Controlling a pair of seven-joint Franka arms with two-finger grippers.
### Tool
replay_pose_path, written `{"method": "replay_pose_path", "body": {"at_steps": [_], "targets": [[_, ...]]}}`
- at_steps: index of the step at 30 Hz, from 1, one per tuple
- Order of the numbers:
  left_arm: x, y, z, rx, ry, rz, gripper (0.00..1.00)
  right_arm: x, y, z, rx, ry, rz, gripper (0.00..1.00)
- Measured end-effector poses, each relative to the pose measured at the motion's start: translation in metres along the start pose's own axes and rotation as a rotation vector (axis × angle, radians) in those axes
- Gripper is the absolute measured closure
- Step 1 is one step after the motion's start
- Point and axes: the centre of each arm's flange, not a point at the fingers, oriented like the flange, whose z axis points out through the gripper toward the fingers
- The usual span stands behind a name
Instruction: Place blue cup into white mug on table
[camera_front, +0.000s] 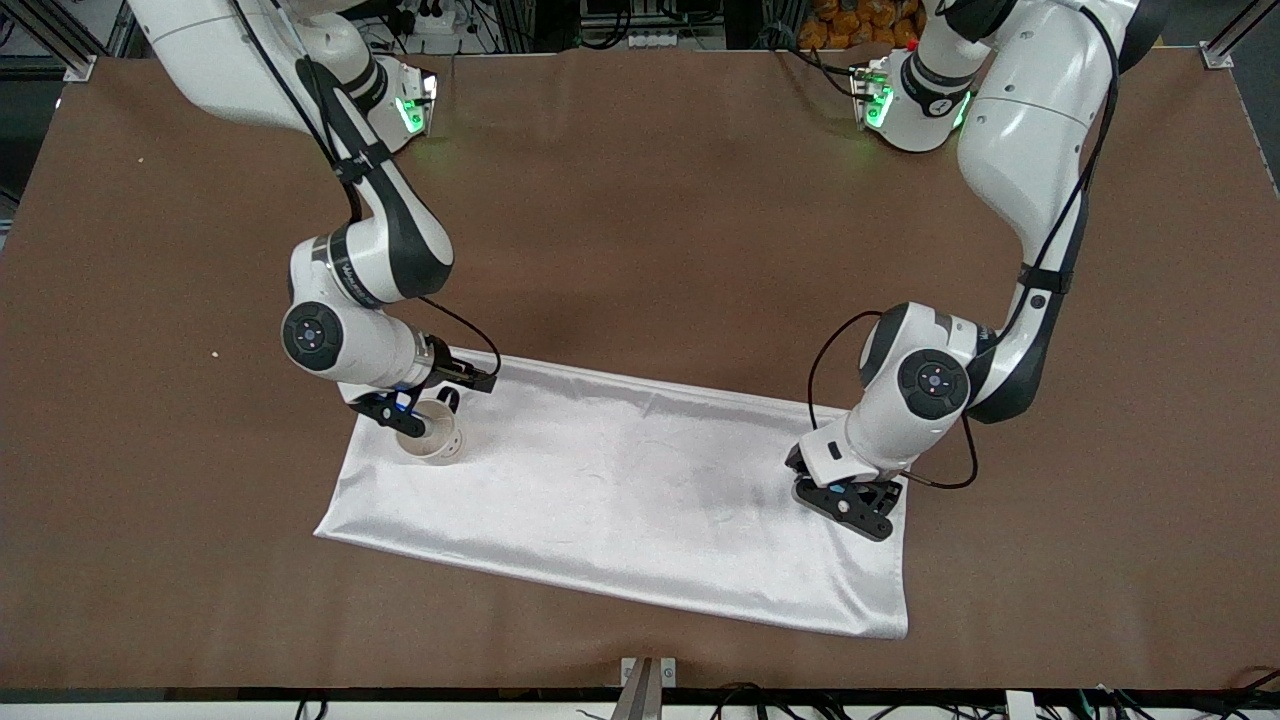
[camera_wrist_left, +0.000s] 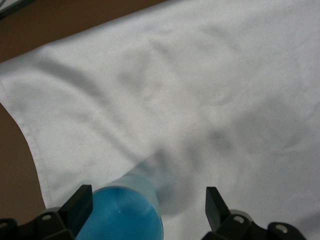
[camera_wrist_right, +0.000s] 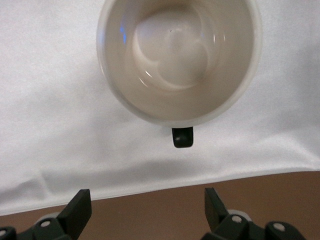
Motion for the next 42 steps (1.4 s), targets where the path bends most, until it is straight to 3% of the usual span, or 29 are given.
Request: {"method": "replay_pose_path", "body": {"at_steps": [14, 23, 26, 31, 32, 42], "targets": [[-0.01, 0.006, 0.01, -0.007, -0.084, -0.054, 0.0, 0.004, 0.013, 0.02, -0.116, 0.099, -0.105, 0.0], [-0.016, 0.005, 0.019, -0.009, -0.107, -0.06, 0.01, 0.007, 0.013, 0.021, -0.12, 0.143, -0.132, 0.0], [-0.019, 0.004, 0.024, -0.011, -0.117, -0.061, 0.09, 0.009, 0.013, 0.023, -0.11, 0.156, -0.132, 0.0], [-0.022, 0.005, 0.034, -0.014, -0.131, -0.062, 0.34, 0.014, 0.013, 0.029, -0.095, 0.176, -0.132, 0.0], [-0.023, 0.005, 0.036, -0.015, -0.133, -0.062, 0.44, 0.015, 0.014, 0.03, -0.093, 0.179, -0.133, 0.0], [-0.024, 0.004, 0.038, -0.014, -0.137, -0.063, 0.87, 0.031, 0.024, 0.029, -0.083, 0.229, -0.133, 0.0]]}}
